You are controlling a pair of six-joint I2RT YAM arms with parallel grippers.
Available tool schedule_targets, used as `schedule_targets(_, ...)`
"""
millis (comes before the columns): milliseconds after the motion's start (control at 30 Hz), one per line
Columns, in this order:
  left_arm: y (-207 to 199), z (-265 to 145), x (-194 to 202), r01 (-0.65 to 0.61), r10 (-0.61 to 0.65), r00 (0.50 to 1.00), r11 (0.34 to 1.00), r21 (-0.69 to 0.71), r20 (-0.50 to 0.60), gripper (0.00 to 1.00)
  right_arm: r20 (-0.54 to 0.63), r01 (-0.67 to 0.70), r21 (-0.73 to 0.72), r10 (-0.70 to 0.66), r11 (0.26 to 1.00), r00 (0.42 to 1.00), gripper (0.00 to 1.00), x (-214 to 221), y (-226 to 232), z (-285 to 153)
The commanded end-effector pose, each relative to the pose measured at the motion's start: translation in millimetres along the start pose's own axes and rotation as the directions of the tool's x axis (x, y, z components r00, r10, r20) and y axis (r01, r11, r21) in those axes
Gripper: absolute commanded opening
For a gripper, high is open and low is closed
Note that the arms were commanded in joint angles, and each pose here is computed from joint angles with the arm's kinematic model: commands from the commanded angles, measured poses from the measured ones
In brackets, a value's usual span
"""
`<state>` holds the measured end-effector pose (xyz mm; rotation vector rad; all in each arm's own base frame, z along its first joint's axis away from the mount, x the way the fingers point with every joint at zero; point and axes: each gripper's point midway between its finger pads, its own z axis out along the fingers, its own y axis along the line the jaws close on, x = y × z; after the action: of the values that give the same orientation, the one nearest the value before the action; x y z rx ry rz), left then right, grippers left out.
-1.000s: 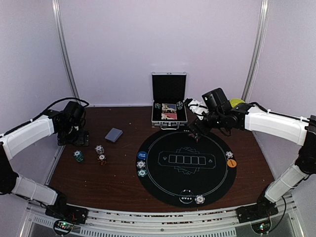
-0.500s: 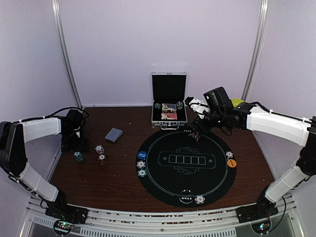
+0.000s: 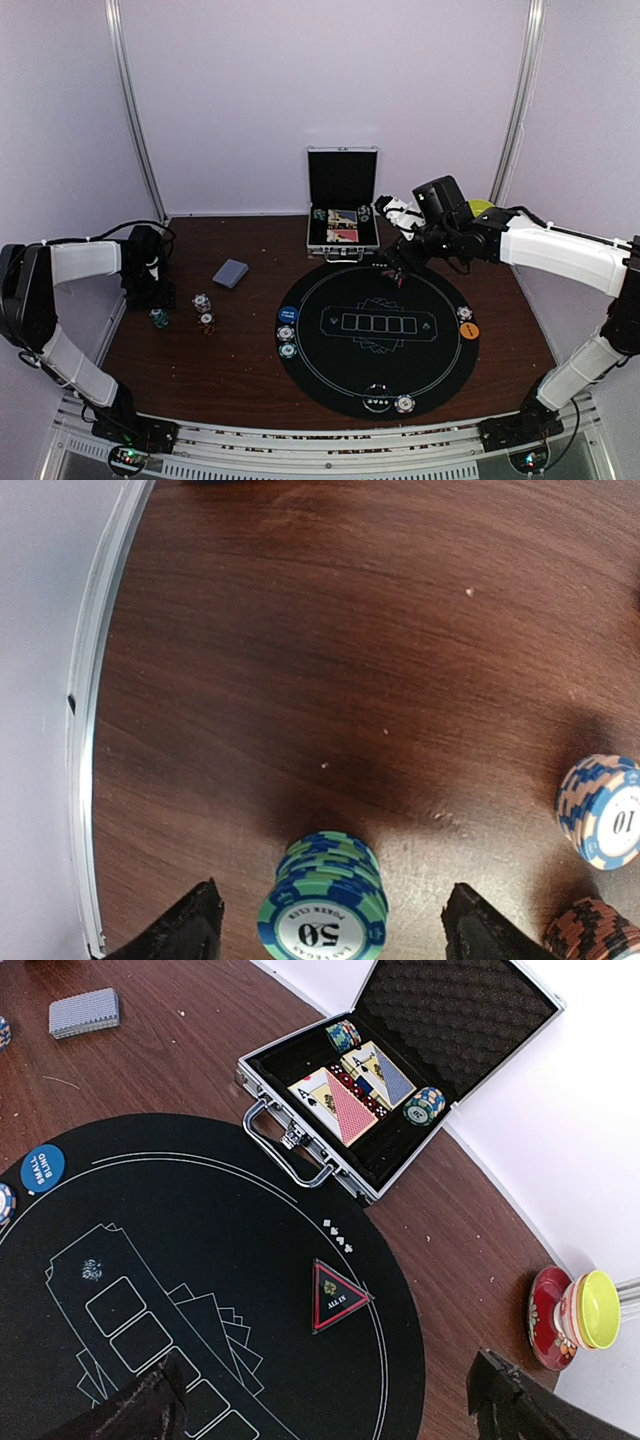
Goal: Distribute texas hold em gaming equipment
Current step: Pick up the pile of poker chips from the pile of poker chips.
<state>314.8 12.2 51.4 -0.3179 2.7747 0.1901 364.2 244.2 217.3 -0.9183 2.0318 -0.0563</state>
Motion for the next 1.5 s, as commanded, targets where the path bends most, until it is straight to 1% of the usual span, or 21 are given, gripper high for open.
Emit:
schedule_targets(0,2.5,7.6,-2.0,0.012,-0.012,1.0,1.0,0.023,-0.002,0.75,0.031,-0.021,0.011,0.021,1.0,0.999,1.0,-4.4,-5.4,-7.2)
schedule_targets(200,4.4,8.2,-2.7,0.019,-0.019,1.0,0.999,0.027,-0.003,0.7,0.027,-0.02,0.011,0.02,1.0,0.999,1.0,-3.5,-4.7,-6.0)
schedule_targets(500,2.5,10.1,-1.8,0.016,-0.015,1.0,0.999,0.039,-0.008,0.59,0.026,-0.021,0.014,0.02,1.0,0.999,1.0,-3.3,-5.1,-5.9)
schedule_targets(733,3.4,11.9,1.2,0.015,-0.015,1.0,0.999,0.034,-0.016,0.57,0.027,-0.022,0.017,0.021,1.0,0.999,1.0,-3.4,-6.0,-6.3)
schedule_targets(867,3.9,11.3,1.1,0.016,-0.015,1.0,0.999,0.033,-0.014,0.54,0.028,-0.022,0.016,0.021,1.0,0.999,1.0,-3.1,-5.9,-6.8)
schedule_targets(1033,4.5,10.0,0.1,0.016,-0.016,1.0,0.999,0.03,-0.008,0.46,0.026,-0.021,0.018,0.021,1.0,0.999,1.0,-2.8,-6.3,-6.1)
schedule_targets(1167,5.7,7.7,-0.8,0.018,-0.018,1.0,1.0,0.026,0.0,0.43,0.026,-0.02,0.021,0.02,1.0,0.999,1.0,-2.9,-6.7,-6.1)
schedule_targets(1267,6.2,5.0,-2.1,0.021,-0.021,1.0,0.999,0.027,0.01,0.38,0.026,-0.02,0.023,0.02,1.0,0.999,1.0,-3.0,-6.9,-5.9)
schedule_targets(1333,6.2,2.4,-3.5,0.023,-0.023,1.0,0.999,0.03,0.018,0.37,0.024,-0.02,0.024,0.019,1.0,1.0,1.0,-2.4,-6.8,-5.1)
schedule_targets(1367,6.3,0.6,-4.7,0.025,-0.026,0.999,0.999,0.032,0.024,0.35,0.023,-0.02,0.025,0.019,0.999,1.0,1.0,-2.4,-6.9,-5.1)
schedule_targets(1467,5.0,-5.6,-8.4,0.026,-0.028,0.999,0.999,0.047,0.044,0.32,0.022,-0.02,0.026,0.019,0.999,1.0,1.0,-1.8,-6.8,-4.4)
